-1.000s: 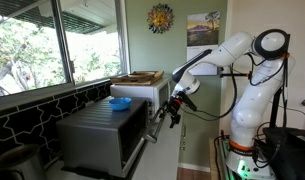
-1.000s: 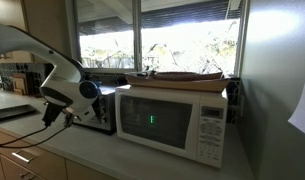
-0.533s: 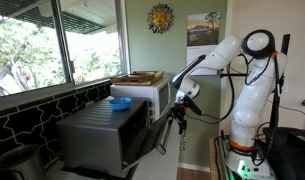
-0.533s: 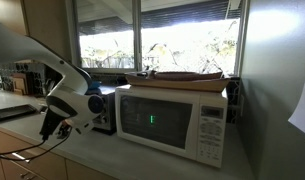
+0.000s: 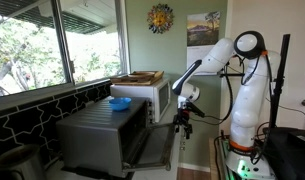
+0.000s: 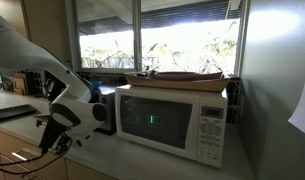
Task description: Open the toaster oven and put the blue bowl in the oven then close the oven door
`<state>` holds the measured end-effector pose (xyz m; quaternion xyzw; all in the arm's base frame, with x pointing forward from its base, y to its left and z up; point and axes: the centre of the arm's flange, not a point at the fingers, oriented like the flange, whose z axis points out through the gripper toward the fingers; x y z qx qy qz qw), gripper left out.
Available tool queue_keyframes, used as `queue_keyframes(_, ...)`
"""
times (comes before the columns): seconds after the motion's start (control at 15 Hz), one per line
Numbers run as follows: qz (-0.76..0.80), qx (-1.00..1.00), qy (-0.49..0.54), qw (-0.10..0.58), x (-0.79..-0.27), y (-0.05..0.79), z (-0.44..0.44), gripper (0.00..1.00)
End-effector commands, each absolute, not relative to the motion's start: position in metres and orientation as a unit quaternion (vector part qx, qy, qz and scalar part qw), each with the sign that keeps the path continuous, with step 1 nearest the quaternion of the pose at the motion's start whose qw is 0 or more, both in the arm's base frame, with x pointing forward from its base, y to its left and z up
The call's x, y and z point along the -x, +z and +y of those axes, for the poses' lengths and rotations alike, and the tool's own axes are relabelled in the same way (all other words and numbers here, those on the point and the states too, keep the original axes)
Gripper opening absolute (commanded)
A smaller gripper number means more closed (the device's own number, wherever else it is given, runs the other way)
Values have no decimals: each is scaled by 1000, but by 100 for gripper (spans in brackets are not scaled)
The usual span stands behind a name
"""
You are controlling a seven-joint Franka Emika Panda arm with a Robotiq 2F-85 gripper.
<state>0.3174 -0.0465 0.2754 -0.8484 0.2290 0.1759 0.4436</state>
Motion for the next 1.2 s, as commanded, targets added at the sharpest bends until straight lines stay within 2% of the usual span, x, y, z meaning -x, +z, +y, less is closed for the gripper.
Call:
queue_keyframes(0.0, 245, 870, 134, 407, -270, 291, -49, 100)
queue_keyframes(0.47, 223, 924, 77, 301, -281, 369, -52, 100)
queue_keyframes(0.8, 183, 961, 27, 205, -290, 436, -15, 100)
queue_keyframes(1.13, 165, 970, -53, 168, -315, 498, 49, 100)
